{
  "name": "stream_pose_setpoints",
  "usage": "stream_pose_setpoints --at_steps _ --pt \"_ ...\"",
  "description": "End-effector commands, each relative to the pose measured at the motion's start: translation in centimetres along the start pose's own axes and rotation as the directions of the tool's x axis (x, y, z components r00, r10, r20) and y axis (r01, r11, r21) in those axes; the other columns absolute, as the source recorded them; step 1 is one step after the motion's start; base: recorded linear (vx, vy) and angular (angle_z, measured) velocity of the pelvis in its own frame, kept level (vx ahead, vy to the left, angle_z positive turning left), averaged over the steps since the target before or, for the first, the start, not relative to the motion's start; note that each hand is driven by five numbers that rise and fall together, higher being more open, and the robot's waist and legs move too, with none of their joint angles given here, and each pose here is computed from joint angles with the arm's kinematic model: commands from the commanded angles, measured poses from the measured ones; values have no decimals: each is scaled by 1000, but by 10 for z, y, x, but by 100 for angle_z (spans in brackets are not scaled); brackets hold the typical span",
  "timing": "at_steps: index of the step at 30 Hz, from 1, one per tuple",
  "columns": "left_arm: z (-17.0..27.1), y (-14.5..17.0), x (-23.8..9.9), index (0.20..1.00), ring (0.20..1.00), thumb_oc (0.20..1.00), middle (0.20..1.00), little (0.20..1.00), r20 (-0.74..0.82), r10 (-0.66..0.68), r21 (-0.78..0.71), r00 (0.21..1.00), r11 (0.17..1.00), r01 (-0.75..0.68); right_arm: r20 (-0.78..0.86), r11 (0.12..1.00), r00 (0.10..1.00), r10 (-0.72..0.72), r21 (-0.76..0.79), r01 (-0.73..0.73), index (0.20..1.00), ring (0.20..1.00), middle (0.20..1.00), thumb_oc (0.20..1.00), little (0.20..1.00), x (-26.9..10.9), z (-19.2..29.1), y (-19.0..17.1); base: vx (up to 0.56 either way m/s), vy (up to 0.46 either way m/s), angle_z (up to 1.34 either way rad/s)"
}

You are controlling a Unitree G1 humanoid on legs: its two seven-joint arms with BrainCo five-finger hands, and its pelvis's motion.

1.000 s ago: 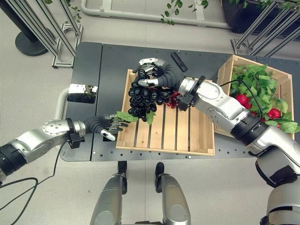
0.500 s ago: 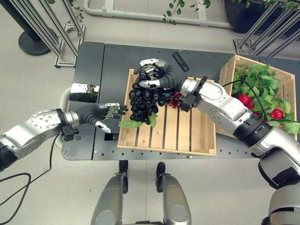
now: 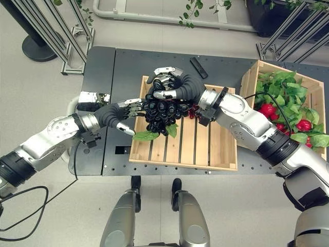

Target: Pick up the fruits from the basket on one side to the basket on the other side

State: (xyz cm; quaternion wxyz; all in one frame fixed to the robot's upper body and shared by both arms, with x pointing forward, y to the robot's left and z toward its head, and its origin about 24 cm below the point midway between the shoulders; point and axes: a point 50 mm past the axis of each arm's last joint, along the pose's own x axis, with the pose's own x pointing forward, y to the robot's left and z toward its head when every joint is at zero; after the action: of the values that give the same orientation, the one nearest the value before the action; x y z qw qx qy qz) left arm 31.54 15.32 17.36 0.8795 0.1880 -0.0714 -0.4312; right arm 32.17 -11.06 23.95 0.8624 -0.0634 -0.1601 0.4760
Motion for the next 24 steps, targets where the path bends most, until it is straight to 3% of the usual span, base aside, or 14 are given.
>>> stream_pose_setpoints --at_steps 1,11,24 --pt "25 -11 12 1000 1000 1000 1000 1000 159 -38 103 987 994 22 217 997 974 65 -49 -55 200 200 200 200 200 11 43 12 0 0 0" --pt "41 -20 32 1000 1000 1000 1000 1000 287 -6 139 958 990 -36 255 995 962 98 -36 -92 200 200 200 200 200 19 46 21 0 0 0" --pt "36 -33 41 1000 1000 1000 1000 1000 288 -40 76 957 997 18 261 994 959 112 -21 -110 200 200 200 200 200 24 45 25 0 0 0"
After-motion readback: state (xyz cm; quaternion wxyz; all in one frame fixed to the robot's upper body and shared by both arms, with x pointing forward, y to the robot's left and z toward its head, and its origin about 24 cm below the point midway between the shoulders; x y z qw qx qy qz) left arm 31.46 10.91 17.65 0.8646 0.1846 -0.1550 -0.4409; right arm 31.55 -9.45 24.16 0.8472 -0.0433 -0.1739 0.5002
